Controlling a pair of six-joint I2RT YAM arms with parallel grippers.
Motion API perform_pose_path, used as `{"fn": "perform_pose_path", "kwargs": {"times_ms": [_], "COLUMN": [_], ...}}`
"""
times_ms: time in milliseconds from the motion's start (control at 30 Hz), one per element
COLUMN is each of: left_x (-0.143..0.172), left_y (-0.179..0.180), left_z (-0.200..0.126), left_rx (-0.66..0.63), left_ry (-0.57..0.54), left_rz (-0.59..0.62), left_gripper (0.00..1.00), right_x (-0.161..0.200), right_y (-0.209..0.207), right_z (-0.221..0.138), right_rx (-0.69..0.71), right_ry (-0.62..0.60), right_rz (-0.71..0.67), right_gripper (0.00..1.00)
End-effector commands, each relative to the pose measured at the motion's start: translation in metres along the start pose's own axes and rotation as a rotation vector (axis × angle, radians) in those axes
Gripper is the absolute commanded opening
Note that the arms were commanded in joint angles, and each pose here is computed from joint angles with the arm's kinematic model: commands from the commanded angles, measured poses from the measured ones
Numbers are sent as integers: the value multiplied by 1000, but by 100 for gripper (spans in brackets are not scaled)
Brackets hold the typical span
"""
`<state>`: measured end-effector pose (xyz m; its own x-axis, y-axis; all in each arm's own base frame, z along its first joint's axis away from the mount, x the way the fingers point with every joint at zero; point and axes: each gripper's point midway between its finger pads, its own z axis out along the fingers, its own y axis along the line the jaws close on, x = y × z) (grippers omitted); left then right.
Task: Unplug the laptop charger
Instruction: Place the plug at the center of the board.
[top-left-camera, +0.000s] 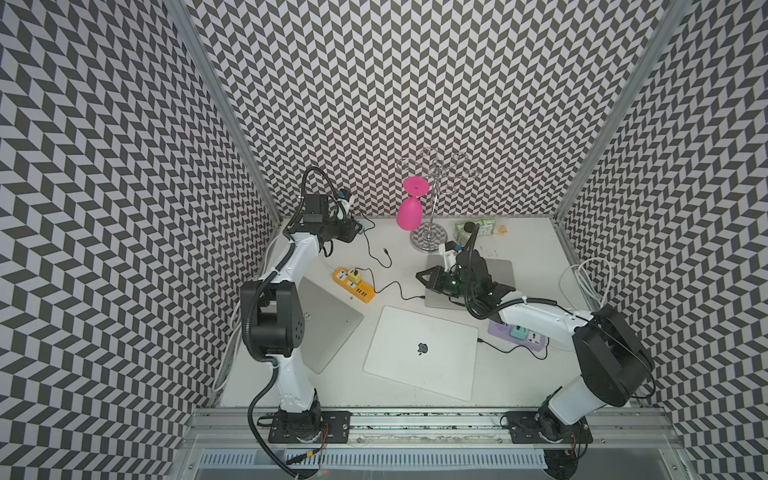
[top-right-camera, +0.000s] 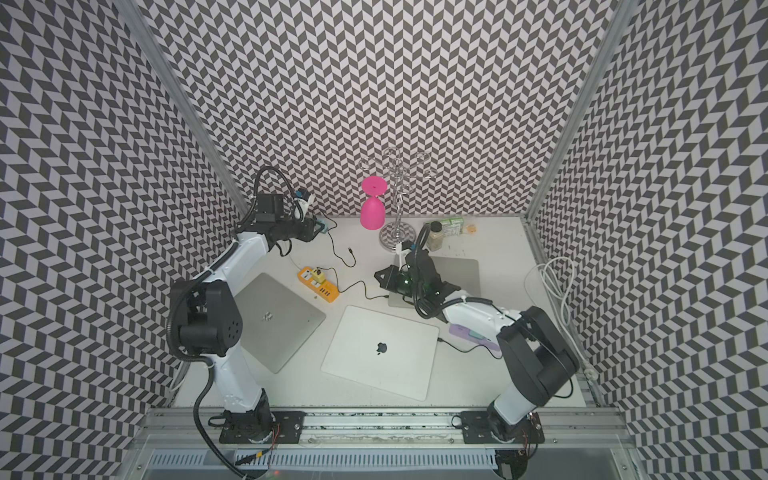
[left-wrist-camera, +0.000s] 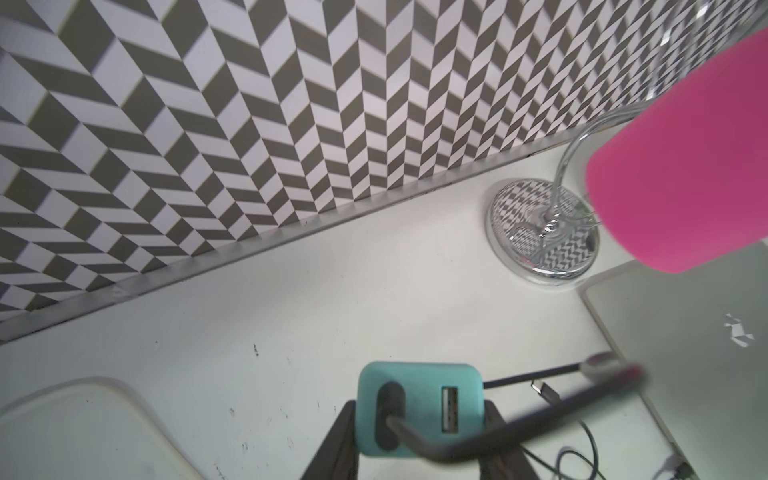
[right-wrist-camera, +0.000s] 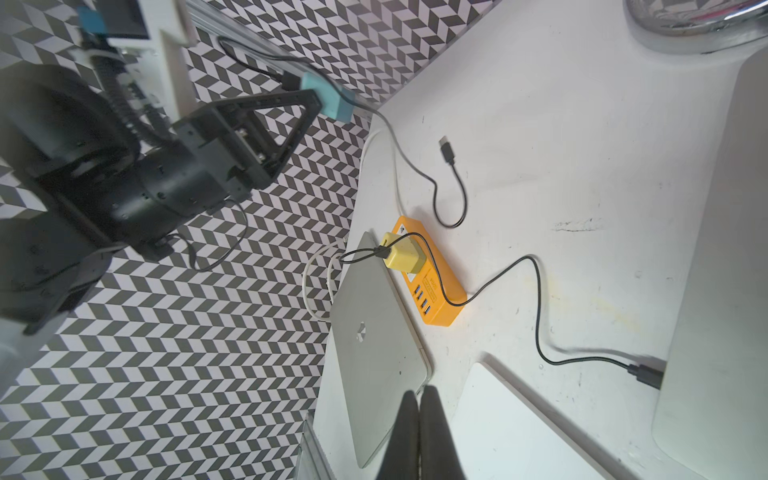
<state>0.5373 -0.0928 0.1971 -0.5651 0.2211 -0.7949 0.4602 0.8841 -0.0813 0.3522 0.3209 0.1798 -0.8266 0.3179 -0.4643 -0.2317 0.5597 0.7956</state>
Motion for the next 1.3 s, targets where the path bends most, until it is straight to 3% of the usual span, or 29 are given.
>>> {"fn": "perform_pose_path", "kwargs": {"times_ms": [0,367,633,1267], "left_x": [15,71,87,114], "left_y": [10,29,32,36], "left_z": [11,46,51,68], "left_rx": [-54,-109,-102,-112], "left_ry": [103,303,398,501], "left_rz": [-24,-56,-45,-53], "left_gripper": [6,8,9,17], "right_x": [-8,-3,-2,0], "right_y": [7,1,-1,-4], "right_z": [-11,-8,-7,-9], "right_rx": [-18,-13,-7,7], "right_ry": [-32,-11,-6,-5], "right_rz": [-31,-30,-31,-44], "right_gripper": [0,0,0,0]}}
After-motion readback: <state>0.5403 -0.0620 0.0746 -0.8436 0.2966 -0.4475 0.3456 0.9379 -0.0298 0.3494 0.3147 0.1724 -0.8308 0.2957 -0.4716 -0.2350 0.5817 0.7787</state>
